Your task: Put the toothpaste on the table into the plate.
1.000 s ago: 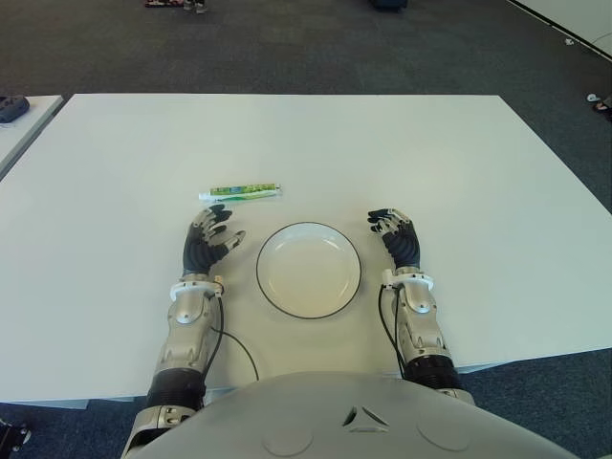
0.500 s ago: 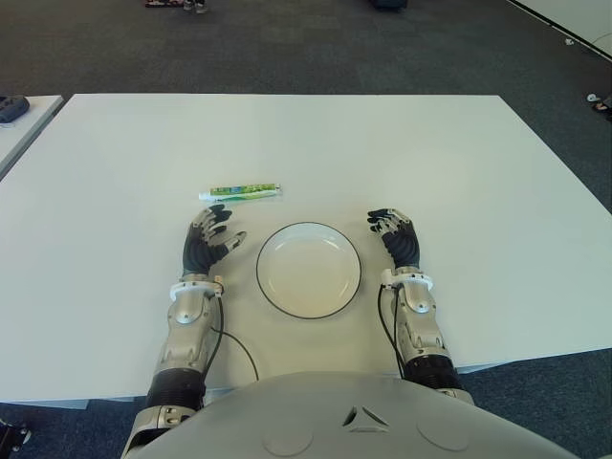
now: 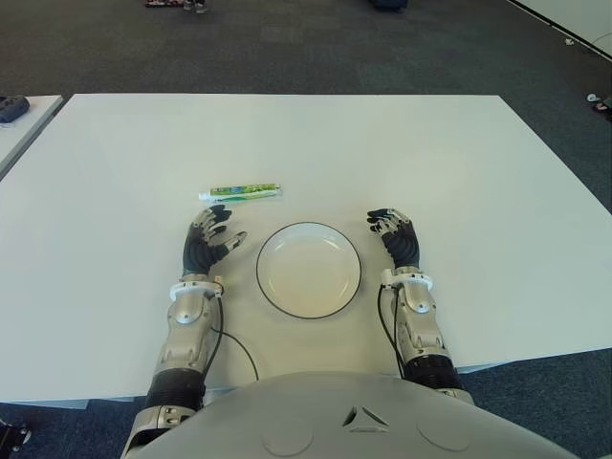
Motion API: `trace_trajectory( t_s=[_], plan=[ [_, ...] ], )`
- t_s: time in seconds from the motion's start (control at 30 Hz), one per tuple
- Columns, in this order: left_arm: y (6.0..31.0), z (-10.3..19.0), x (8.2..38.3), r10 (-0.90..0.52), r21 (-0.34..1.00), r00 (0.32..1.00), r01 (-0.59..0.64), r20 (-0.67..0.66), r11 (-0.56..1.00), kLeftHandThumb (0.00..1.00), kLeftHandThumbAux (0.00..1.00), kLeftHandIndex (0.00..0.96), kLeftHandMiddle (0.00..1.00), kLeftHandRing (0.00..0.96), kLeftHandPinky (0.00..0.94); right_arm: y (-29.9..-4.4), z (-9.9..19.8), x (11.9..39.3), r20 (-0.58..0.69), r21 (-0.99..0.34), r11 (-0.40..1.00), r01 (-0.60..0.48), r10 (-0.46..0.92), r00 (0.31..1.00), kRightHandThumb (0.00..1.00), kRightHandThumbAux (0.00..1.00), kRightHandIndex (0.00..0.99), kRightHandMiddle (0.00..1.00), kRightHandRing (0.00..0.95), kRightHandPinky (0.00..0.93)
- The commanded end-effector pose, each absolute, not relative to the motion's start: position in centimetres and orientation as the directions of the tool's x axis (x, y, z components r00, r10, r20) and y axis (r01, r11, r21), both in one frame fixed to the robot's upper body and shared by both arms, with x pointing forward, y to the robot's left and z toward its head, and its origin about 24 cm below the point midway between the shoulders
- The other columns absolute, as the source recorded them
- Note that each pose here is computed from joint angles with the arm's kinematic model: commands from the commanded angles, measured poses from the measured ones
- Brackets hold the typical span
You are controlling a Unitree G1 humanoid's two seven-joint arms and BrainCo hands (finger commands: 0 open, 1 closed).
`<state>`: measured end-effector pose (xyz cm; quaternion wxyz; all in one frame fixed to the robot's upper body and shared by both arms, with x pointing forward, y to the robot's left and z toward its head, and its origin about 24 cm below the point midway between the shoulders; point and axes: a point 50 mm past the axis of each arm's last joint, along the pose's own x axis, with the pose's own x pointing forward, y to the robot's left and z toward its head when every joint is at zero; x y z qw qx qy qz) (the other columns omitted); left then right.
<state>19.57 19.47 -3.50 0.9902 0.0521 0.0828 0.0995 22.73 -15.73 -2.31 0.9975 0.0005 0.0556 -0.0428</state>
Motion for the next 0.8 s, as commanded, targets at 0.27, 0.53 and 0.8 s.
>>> trace_trajectory(
  t_s=[0.27, 0.53, 0.8],
  plan=[
    [18.7, -1.1, 19.4, 0.197, 0.315, 0.98, -0.176, -0.035, 0.933, 0.116, 0.988, 0.288, 0.318, 0.281, 0.27, -15.6, -3.0, 22.5, -0.155, -0.005, 0.996, 0.088, -0.088, 0.984, 0.696, 0.738, 0.415, 0.4, 0.358, 0.355],
    [18.8, -0.2, 19.1, 0.15, 0.586, 0.984, -0.178, 0.097, 0.791, 0.237, 0.998, 0.286, 0.315, 0.273, 0.246, -15.6, -3.0, 22.5, -0.15, -0.008, 0.997, 0.082, -0.082, 0.985, 0.696, 0.738, 0.414, 0.399, 0.361, 0.362],
    [19.3, 0.1, 19.6, 0.121, 0.731, 0.978, -0.207, 0.17, 0.651, 0.393, 0.868, 0.195, 0.25, 0.231, 0.228, -15.6, -3.1, 22.5, -0.146, -0.007, 0.996, 0.084, -0.084, 0.986, 0.698, 0.738, 0.415, 0.396, 0.361, 0.362]
  ],
)
